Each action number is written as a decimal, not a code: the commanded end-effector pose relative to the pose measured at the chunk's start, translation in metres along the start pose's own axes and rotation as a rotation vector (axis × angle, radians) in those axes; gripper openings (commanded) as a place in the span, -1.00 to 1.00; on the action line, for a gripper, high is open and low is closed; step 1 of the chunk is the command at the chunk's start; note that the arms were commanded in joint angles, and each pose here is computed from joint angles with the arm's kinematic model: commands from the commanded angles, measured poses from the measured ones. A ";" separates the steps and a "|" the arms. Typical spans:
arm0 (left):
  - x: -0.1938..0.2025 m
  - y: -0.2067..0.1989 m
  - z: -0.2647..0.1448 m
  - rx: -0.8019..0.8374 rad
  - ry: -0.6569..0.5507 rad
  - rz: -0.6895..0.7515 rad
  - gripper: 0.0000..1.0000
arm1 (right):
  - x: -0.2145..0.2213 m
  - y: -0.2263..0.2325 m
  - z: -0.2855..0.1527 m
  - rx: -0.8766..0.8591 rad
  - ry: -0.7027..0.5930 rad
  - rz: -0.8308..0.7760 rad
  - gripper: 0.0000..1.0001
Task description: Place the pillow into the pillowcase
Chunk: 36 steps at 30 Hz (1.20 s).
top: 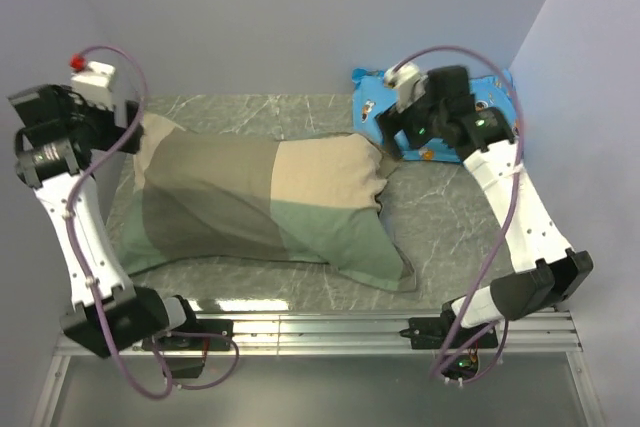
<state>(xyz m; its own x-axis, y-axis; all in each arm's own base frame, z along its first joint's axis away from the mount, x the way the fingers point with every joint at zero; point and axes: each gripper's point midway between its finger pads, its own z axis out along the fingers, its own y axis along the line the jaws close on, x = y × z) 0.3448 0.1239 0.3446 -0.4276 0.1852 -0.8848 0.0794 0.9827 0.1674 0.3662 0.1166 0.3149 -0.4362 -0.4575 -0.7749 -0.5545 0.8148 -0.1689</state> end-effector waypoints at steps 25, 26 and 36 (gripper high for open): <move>0.240 -0.032 -0.052 0.362 0.667 0.253 0.99 | 0.181 0.092 0.021 -0.463 0.536 0.124 0.81; 0.250 -0.032 -0.054 0.343 0.677 0.278 0.99 | 0.189 0.095 0.017 -0.461 0.563 0.107 0.84; 0.350 -0.022 -0.041 0.169 0.773 0.394 0.99 | 0.271 0.137 0.041 -0.426 0.710 -0.067 0.92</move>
<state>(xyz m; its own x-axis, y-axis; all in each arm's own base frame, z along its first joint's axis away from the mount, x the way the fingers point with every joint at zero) 0.1436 0.1319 0.0570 -0.8382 0.4794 -0.2600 0.4596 0.8776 0.1366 0.1867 0.1076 0.0673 -0.7046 -0.6961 -0.1379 -0.7065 0.6700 0.2282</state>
